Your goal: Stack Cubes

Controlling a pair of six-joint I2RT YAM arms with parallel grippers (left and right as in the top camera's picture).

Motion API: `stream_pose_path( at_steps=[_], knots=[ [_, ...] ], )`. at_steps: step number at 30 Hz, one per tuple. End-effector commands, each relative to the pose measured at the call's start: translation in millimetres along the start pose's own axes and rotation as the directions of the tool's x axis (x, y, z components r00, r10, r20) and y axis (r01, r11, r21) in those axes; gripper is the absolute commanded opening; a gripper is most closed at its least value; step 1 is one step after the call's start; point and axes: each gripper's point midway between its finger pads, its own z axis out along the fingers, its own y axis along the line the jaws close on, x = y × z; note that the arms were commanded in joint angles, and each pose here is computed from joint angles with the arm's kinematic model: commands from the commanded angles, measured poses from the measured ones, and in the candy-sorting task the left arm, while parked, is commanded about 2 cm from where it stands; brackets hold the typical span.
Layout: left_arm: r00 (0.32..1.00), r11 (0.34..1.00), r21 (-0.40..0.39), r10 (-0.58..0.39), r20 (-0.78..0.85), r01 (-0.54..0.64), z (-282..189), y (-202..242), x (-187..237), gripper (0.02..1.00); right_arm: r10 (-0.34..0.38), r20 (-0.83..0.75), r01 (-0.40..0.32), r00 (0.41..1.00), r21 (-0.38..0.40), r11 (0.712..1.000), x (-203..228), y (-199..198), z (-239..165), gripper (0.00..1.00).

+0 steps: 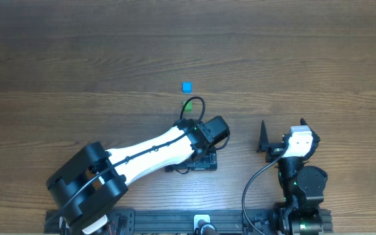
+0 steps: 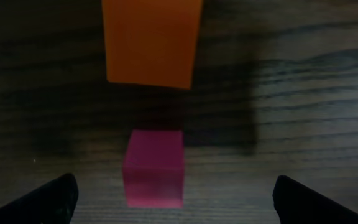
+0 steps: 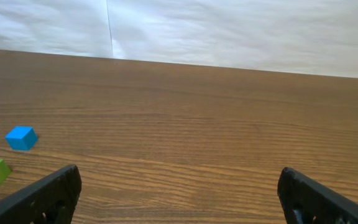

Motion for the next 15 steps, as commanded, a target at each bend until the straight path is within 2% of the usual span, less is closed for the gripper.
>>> stream_pose_path(
  at_steps=[1,8,15],
  knots=[
    [1.0,1.0,-0.027,0.006,-0.001,-0.006,8.6,8.1,1.6,0.991,0.004,0.003,-0.004,1.0,0.0,1.0,1.5,-0.4,0.0,0.993],
    [1.0,1.0,-0.022,0.006,0.003,-0.006,13.8,8.9,1.6,0.965,0.004,0.003,-0.004,1.0,0.0,1.0,1.5,-0.4,0.0,0.993],
    [1.0,1.0,-0.025,0.003,0.015,-0.002,16.6,9.2,-0.8,0.879,0.004,0.003,-0.004,1.0,0.0,1.0,1.5,-0.4,0.0,0.993]
  ],
)
